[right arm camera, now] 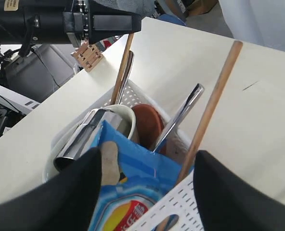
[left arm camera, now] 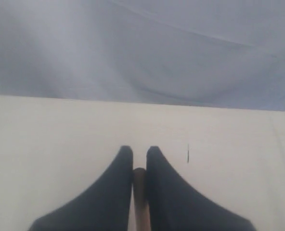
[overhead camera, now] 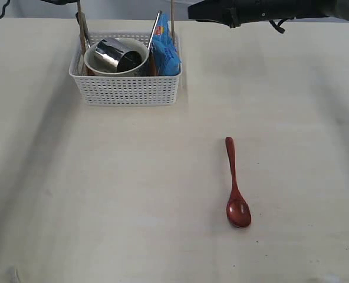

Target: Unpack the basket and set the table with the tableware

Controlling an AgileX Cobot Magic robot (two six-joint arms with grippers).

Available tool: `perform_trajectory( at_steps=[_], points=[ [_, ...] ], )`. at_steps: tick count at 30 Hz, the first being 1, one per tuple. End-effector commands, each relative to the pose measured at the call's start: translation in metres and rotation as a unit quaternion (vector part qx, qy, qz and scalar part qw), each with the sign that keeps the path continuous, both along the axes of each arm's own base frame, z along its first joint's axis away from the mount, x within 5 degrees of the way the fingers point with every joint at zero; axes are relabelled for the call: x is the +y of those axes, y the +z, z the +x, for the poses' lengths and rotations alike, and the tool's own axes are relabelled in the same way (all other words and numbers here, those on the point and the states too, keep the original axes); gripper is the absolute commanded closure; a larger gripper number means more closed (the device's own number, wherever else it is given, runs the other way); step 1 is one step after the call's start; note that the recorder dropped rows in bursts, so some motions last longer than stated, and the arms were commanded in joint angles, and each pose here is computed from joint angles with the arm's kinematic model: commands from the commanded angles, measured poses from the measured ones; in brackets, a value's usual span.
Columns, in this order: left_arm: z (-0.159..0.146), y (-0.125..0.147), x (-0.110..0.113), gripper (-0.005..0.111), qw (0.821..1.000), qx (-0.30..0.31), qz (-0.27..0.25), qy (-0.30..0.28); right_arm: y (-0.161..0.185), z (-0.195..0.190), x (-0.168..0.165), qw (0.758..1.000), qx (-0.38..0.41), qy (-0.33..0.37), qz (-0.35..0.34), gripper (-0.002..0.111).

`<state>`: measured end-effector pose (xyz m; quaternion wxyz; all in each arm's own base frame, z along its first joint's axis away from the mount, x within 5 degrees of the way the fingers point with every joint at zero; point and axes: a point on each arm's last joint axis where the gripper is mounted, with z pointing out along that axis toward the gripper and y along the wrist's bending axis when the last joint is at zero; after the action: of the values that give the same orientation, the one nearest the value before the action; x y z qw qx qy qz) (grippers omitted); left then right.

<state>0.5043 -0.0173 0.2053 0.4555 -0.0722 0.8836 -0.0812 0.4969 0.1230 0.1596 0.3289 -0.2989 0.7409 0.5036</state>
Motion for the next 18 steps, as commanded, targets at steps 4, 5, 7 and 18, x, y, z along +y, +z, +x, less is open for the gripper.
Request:
perform_trajectory(
  at_steps=[4, 5, 7, 18],
  points=[
    [-0.006, 0.035, 0.001, 0.107, 0.999, -0.034, 0.000, 0.000, 0.010, 0.001, -0.002, 1.000, -0.009, -0.003, 0.012, 0.054],
    [-0.008, 0.039, 0.001, 0.107, 0.999, -0.037, 0.000, 0.000, 0.010, 0.001, -0.002, 1.000, -0.009, -0.004, 0.013, 0.054],
    [-0.011, 0.051, 0.001, 0.107, 0.999, -0.045, -0.001, -0.001, 0.010, 0.001, -0.002, 1.000, -0.009, -0.004, 0.013, 0.054],
    [-0.036, 0.111, 0.000, 0.107, 0.996, -0.086, -0.005, -0.008, 0.010, 0.001, -0.002, 1.000, -0.017, -0.002, 0.013, 0.054]
  ],
)
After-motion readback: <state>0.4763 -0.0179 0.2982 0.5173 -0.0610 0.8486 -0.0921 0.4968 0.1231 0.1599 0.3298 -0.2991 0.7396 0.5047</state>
